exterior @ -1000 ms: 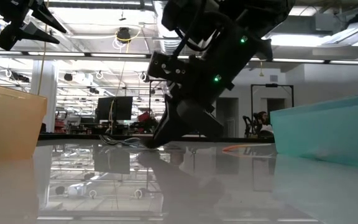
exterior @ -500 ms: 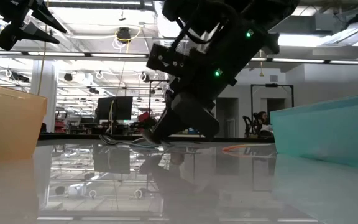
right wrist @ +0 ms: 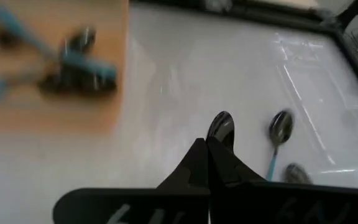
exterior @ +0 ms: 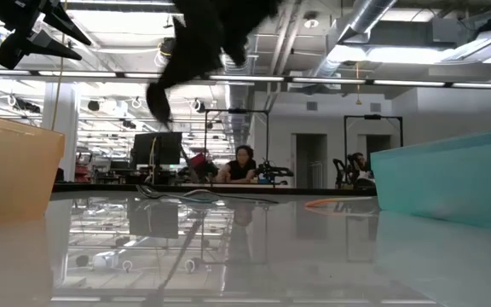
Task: Sort silverware by color (type)
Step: Put the black spoon into the pink bin, then adjust the orange spoon on the table, then put the blue spoon into the orange bin
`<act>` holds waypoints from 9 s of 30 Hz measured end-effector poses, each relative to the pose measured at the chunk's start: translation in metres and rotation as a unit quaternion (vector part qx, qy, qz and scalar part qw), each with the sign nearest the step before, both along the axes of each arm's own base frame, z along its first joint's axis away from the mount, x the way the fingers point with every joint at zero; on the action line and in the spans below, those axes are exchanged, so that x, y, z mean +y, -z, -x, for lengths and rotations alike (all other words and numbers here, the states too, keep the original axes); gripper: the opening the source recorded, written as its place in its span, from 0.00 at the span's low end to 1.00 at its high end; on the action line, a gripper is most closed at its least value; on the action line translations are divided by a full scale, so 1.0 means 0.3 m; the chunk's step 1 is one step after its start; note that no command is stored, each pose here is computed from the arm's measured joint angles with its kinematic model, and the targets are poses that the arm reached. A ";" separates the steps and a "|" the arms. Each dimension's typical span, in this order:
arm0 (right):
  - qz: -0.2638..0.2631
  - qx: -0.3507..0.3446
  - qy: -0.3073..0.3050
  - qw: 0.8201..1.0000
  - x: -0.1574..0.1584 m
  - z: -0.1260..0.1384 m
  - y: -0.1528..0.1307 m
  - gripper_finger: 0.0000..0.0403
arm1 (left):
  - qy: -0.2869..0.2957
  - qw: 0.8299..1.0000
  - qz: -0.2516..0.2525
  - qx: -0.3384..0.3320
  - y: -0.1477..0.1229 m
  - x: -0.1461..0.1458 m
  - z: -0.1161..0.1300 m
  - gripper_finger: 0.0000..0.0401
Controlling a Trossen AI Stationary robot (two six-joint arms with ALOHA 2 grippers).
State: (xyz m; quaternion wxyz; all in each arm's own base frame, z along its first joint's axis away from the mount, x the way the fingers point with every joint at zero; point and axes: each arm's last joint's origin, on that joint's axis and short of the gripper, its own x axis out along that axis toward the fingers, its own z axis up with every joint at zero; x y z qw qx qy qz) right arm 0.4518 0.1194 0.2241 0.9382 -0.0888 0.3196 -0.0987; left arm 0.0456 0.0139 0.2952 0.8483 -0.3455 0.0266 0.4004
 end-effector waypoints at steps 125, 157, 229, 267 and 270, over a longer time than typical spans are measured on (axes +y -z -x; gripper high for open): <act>-0.293 0.354 0.310 0.832 0.576 0.764 0.002 0.18 | 0.011 0.999 -0.022 0.022 0.000 0.000 0.000 0.38; -0.044 0.201 0.000 0.979 -0.027 0.313 -0.169 0.23 | 0.020 0.999 -0.012 0.031 0.008 -0.001 0.003 0.38; -0.101 -0.039 0.009 0.994 -0.431 0.092 0.105 0.23 | 0.004 1.000 0.027 0.003 0.012 -0.001 0.005 0.38; -0.104 -0.041 0.110 0.988 -0.488 -0.107 0.410 0.53 | -0.008 1.000 0.011 0.007 0.011 0.002 0.007 0.38; -0.104 -0.026 0.116 0.987 -0.488 -0.114 0.435 0.53 | -0.007 1.000 0.012 0.010 0.013 0.001 0.008 0.38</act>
